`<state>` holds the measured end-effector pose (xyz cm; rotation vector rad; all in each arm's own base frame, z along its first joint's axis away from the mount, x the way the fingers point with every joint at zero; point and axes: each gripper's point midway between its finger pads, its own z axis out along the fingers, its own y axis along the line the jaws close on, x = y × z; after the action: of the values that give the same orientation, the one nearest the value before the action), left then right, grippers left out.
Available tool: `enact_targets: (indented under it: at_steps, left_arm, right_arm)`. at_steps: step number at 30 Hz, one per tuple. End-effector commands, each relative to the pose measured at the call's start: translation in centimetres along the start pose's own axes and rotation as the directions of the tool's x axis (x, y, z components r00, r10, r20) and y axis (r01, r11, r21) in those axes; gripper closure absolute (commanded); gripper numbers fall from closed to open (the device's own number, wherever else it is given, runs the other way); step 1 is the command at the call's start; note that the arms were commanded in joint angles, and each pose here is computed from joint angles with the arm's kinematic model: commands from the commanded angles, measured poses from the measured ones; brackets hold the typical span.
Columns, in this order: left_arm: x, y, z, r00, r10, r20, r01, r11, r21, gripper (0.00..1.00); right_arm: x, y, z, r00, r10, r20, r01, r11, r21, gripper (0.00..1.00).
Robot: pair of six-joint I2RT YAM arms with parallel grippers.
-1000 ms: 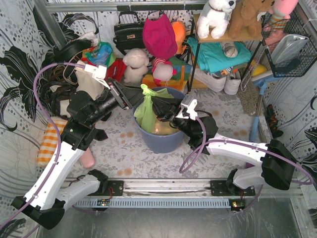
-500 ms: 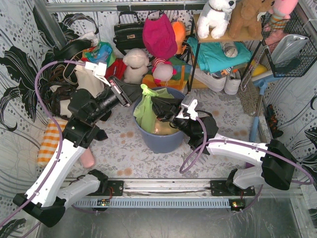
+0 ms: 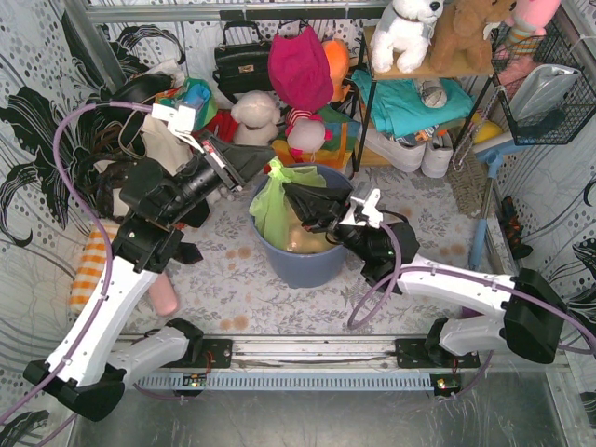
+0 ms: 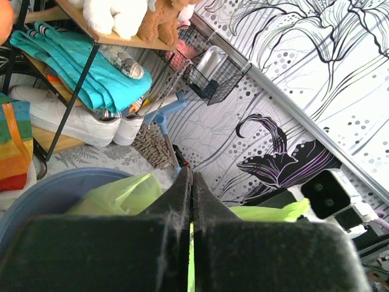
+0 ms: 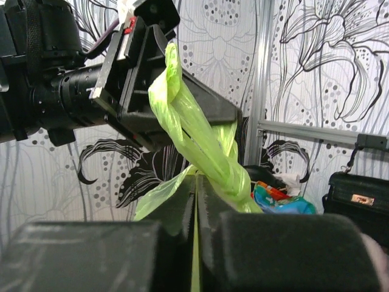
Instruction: Tie the trash bag
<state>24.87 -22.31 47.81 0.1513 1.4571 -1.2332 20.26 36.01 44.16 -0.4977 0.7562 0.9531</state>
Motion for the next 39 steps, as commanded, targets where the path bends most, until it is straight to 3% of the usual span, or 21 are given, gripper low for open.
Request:
enact_targets:
  at_steps: [1, 4, 9, 18, 21, 26, 31, 34, 37, 39]
  left_arm:
    - [-2.7, -2.3, -0.3, 0.995, 0.078, 0.064, -0.081, 0.995, 0.054, 0.99]
    - [-2.7, -2.9, -0.1, 0.995, 0.090, 0.050, -0.093, 0.992, 0.081, 0.99]
    - [-2.3, -3.2, 0.2, 0.996, 0.088, 0.030, -0.091, 0.990, 0.112, 0.99]
    - [-2.1, -3.9, 0.4, 0.997, 0.082, 0.014, -0.083, 0.984, 0.158, 1.00]
    - [-2.1, -3.9, 0.4, 0.997, 0.078, 0.015, -0.080, 0.984, 0.161, 1.00]
    - [-2.1, -3.9, 0.3, 0.996, 0.082, 0.019, -0.084, 0.984, 0.157, 1.00]
    - [-2.3, -3.8, 0.4, 0.996, 0.090, 0.024, -0.093, 0.984, 0.151, 1.00]
    - [-2.3, -3.7, 0.5, 0.995, 0.097, 0.022, -0.099, 0.984, 0.146, 1.00]
    - [-2.3, -3.6, 0.7, 0.995, 0.100, 0.019, -0.102, 0.985, 0.143, 1.00]
    - [-2.3, -3.5, 0.7, 0.995, 0.101, 0.019, -0.103, 0.985, 0.141, 1.00]
  right_arm:
    - [-2.3, 0.0, -0.7, 0.998, 0.056, 0.028, -0.056, 0.998, 0.008, 0.92]
    - [-2.6, -0.1, -1.4, 0.998, 0.059, -0.002, -0.059, 0.998, 0.016, 0.78]
    - [-3.7, -0.6, -2.0, 0.999, 0.031, -0.012, -0.031, 0.999, 0.037, 0.69]
    - [-4.4, 0.1, 0.1, 0.999, -0.023, -0.028, 0.023, 0.999, -0.022, 0.39]
    - [-4.7, 0.0, 1.2, 0.999, -0.045, -0.026, 0.044, 0.999, -0.025, 0.36]
    - [-6.4, -0.3, 2.5, 0.997, -0.075, 0.016, 0.075, 0.997, -0.019, 0.55]
    - [-7.2, -0.4, 2.8, 0.996, -0.092, 0.015, 0.092, 0.996, -0.021, 0.88]
    - [-7.4, -0.4, 2.7, 0.996, -0.094, -0.001, 0.094, 0.995, -0.024, 0.95]
    - [-7.4, -0.4, 2.4, 0.995, -0.093, -0.028, 0.092, 0.995, -0.024, 0.90]
    - [-7.4, -0.7, 2.1, 0.995, -0.092, -0.039, 0.092, 0.996, -0.007, 0.97]
